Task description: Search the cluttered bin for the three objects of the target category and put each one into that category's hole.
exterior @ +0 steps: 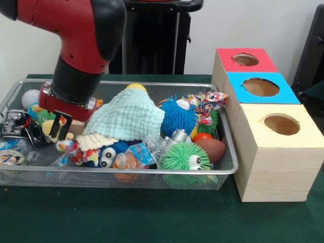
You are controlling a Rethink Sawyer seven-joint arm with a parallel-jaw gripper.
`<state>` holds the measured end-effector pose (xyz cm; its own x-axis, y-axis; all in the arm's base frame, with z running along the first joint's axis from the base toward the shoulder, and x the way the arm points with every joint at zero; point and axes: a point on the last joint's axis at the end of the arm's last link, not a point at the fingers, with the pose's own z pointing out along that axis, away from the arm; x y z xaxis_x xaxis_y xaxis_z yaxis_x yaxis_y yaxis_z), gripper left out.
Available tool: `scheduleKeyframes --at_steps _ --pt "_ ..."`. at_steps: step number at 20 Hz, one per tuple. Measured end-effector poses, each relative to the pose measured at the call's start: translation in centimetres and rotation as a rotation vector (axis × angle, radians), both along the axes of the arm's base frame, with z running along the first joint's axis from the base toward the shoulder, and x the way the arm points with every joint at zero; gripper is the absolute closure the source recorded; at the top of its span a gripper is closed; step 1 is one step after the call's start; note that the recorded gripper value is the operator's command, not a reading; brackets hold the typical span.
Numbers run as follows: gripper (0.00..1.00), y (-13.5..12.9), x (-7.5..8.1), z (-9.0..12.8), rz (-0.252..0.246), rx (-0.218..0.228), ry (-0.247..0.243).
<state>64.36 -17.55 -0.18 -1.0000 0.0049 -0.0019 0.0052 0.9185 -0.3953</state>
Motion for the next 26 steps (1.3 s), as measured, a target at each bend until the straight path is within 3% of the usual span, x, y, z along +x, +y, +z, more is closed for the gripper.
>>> scheduleKeyframes --at_steps 3,6,8,11,13,16,20,22,23,26 --pt "1.0 -0.3 0.2 0.2 -0.042 0.051 -0.031" --pt "1.0 -1.8 0.2 0.6 -0.118 0.125 -0.088" --pt "1.0 -3.3 -0.3 1.0 -0.164 0.151 -0.117" --pt "1.0 -4.8 -1.0 1.9 -0.2 0.152 -0.123" --pt "1.0 -5.2 -1.4 3.4 -0.206 0.123 -0.105" --pt "1.0 -4.6 -1.6 4.8 -0.203 0.09 -0.065" --pt "1.0 -1.5 -2.2 8.4 -0.226 0.037 0.079" --pt "1.0 -1.0 -2.3 8.9 -0.24 0.037 0.108" --pt "1.0 0.3 -2.5 10.1 -0.284 0.051 0.18" --pt "1.0 1.1 -2.8 10.8 -0.337 0.08 0.243"
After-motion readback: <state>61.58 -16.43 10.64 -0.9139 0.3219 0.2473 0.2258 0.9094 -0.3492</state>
